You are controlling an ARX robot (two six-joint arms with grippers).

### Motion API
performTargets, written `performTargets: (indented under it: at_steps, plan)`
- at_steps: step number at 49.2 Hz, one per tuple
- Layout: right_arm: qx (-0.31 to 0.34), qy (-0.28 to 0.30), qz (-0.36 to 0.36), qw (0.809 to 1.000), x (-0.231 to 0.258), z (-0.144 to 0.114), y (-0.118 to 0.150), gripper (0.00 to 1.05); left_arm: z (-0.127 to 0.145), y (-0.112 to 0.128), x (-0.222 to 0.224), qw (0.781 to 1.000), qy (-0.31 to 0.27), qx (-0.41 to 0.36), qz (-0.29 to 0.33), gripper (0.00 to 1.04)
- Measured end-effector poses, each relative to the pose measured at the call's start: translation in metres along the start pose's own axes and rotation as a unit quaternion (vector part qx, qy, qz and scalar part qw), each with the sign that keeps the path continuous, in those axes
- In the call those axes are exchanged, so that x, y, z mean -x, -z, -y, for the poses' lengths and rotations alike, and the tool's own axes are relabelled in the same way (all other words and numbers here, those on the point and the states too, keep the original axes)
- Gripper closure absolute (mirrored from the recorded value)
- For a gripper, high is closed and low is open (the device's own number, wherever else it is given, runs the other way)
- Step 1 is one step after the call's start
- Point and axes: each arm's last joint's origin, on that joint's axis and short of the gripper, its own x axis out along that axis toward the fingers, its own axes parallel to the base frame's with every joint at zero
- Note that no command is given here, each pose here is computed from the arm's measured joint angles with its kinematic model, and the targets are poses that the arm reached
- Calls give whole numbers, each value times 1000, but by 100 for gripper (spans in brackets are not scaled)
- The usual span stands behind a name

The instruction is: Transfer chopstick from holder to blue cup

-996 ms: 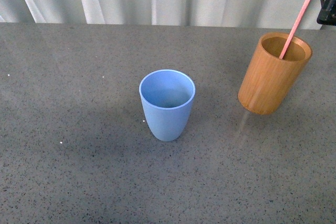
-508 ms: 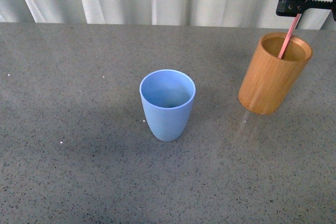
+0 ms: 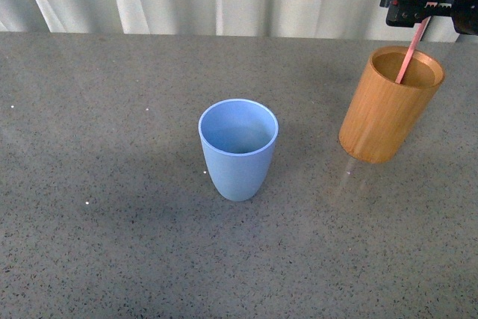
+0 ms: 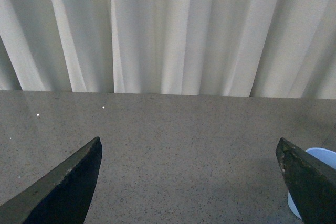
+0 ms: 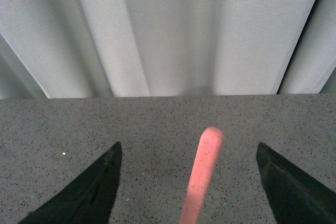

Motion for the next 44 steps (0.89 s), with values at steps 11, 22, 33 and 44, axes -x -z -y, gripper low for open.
performTargets:
  at_steps: [11,22,33,44]
  plan:
    - [-4,-4,-5,1000,-4,-4,5,71,0,0,0,1000,0,0,0,7]
    - [-7,-7,0,1000,-4,-5,6,103,0,0,0,1000,0,0,0,7]
    - [2,-9,6,1000,4,-7,3,103,0,0,0,1000,0,0,0,7]
    - [16,-30,41,999,21,-21,-19,103,0,0,0,1000,0,0,0,7]
